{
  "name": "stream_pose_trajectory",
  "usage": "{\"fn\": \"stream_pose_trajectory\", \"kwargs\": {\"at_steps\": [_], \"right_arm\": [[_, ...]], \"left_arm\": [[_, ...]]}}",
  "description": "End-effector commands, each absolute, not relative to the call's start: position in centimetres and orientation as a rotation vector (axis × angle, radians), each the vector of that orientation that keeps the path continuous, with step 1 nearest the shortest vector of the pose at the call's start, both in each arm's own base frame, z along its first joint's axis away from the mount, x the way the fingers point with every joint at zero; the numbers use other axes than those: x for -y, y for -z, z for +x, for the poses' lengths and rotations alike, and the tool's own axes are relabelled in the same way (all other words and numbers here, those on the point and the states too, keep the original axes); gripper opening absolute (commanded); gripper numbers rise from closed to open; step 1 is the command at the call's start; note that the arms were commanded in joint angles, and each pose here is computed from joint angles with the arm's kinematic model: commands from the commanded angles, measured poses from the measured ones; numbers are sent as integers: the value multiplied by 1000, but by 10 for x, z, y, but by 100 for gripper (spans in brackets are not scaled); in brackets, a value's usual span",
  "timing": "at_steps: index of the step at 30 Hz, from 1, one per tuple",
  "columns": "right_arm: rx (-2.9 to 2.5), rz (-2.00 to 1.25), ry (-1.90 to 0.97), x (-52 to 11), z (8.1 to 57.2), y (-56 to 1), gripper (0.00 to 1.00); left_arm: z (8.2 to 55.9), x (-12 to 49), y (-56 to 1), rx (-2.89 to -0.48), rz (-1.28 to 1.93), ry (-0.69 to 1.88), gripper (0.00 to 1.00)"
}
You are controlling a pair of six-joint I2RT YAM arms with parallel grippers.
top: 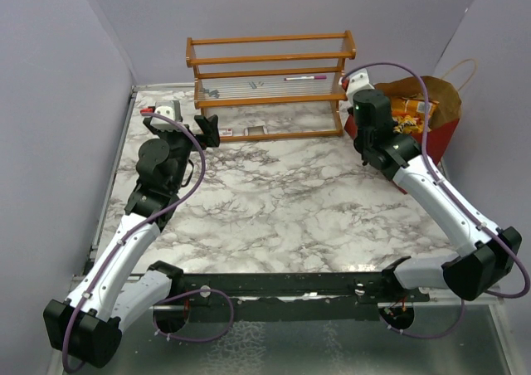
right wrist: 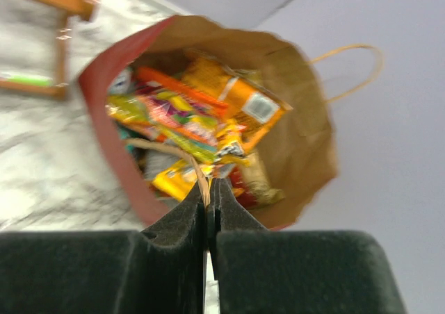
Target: Take the snacks out of the paper bag
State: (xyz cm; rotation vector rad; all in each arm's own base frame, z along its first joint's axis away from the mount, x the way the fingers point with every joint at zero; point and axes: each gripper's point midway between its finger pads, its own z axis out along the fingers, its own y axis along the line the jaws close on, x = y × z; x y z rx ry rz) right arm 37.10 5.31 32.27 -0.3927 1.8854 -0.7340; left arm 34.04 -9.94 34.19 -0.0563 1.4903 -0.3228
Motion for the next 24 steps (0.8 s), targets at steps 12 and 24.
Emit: {"fn": "stream_pose_trajectory", "kwargs": {"at_steps": [12,24], "right_arm": [[-2253,-713,-435,-180,247,-287,1],[-2037,-730,-990,-255,227,-333,1]], "left_arm": [[342,95,-346,-1469,-83,332,99],[347,95,-337,-1497,-85,312,99]]}}
